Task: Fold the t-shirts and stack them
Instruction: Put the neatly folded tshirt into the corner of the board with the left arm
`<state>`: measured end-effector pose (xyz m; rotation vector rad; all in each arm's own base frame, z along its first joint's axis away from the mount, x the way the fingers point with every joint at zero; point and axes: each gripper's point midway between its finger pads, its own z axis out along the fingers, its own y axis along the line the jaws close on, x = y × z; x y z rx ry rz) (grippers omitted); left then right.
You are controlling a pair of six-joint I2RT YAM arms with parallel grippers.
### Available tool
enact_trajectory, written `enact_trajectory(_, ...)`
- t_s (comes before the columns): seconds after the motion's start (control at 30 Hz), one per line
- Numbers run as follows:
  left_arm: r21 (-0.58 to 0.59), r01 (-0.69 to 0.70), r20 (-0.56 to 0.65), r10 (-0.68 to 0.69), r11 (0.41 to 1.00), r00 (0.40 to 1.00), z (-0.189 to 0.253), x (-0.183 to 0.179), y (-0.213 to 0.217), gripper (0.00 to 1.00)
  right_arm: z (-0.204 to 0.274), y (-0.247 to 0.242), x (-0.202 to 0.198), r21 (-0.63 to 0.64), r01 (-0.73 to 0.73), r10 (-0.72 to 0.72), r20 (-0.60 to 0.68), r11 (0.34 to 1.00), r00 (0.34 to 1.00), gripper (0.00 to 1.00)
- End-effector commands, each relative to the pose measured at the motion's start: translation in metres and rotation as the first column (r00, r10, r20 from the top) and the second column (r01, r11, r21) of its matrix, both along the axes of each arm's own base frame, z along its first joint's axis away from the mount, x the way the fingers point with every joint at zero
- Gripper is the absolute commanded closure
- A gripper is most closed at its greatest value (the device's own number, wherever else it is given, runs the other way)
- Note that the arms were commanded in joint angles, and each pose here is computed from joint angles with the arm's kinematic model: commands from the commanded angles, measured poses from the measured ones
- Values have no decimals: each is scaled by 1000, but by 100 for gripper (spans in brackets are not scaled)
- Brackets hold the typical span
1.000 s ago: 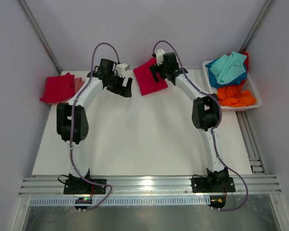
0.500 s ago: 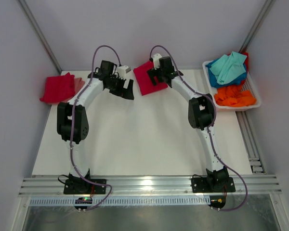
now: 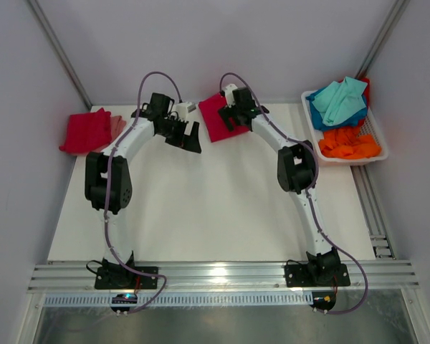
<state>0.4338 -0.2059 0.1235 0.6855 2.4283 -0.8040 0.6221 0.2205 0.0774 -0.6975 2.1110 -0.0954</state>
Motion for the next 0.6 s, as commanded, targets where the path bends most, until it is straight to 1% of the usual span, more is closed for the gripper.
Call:
enact_trajectory(0.0, -52, 22, 24, -20, 998, 1000, 23, -1, -7, 1, 16, 0, -3, -64, -6, 6, 10, 998, 1000, 1)
enact_trajectory(0.2, -67, 38, 13, -37, 997, 999, 25, -4, -9, 1, 15, -1, -17, -127, -47, 43, -39, 991, 998, 1)
enact_trajectory(0.33, -78, 47, 9, -46, 996, 999, 28, -7, -11, 1, 3, -8, -29, -176, -64, 48, -96, 982, 994, 1)
enact_trajectory(0.57, -88, 51, -9, -52, 995, 999, 23, -10, -13, 1, -9, -7, -37, -167, -82, 59, -140, 982, 988, 1)
